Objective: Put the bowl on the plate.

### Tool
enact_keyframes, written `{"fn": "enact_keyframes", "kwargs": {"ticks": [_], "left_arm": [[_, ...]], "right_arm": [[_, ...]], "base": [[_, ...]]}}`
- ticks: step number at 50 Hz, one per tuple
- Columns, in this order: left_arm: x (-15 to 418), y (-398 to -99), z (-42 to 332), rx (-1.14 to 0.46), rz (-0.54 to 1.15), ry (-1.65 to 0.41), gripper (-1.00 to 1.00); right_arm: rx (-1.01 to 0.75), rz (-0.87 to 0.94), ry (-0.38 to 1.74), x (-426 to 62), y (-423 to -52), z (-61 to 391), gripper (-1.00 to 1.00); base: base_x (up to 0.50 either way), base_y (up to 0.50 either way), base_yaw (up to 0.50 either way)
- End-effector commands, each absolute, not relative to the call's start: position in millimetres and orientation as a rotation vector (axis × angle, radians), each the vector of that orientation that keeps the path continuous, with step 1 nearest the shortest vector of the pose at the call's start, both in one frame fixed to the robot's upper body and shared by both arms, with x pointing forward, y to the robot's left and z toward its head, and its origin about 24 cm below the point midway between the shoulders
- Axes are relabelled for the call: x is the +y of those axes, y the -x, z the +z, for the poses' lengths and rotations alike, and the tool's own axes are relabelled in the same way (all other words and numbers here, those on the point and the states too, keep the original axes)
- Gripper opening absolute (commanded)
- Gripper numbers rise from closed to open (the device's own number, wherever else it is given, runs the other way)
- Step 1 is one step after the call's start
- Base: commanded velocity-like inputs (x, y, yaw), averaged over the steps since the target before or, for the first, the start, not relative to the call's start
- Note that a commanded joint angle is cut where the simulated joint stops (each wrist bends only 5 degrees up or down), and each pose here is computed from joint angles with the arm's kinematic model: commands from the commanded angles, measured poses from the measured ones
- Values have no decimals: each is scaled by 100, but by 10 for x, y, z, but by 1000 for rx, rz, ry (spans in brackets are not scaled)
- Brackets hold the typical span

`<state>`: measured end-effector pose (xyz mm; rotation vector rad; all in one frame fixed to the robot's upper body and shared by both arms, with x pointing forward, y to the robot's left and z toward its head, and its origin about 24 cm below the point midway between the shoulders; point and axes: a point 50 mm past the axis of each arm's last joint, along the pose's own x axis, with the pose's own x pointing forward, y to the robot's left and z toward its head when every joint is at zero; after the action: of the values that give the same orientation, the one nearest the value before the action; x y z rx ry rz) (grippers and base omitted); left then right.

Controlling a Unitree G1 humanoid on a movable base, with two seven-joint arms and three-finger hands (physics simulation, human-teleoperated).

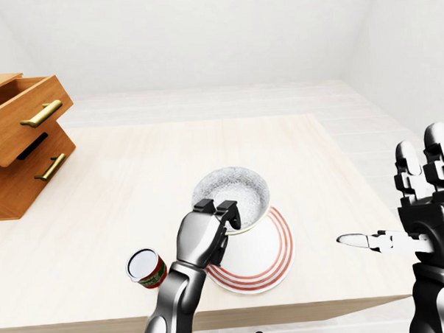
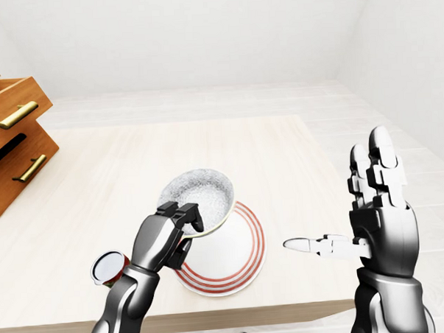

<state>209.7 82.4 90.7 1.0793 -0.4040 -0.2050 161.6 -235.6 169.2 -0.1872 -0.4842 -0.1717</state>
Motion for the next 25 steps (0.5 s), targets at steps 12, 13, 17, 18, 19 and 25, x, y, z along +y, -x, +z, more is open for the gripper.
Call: {"fn": "enact_keyframes", "kwargs": {"ticks": [12,13,17,18,19,25], "left_arm": [[922,-1988,870,-392,-151,-1065,-100],[921,-1990,869,-392,-150,-1064,-100],[926,-1992,853,-385,-151,-1063,-100],[926,-1992,852,-385,-151,-1063,-100],[928,-1992,847,-383,-151,-1065,-100],[931,-1988,833,-379,-152,-1071,-100]], "right_arm": [[-458,-177,168,-2370,-1613,1631,100],[-457,-176,167,-2369,-1614,1629,100],[-451,-174,167,-2363,-1613,1619,100],[-451,-174,166,-2365,-1613,1618,100],[-451,-174,166,-2365,-1613,1618,100],[-445,-175,163,-2366,-1615,1604,100]], "base": [[0,0,0],[0,0,0],[0,0,0],[0,0,0],[0,0,0],[0,0,0]]}}
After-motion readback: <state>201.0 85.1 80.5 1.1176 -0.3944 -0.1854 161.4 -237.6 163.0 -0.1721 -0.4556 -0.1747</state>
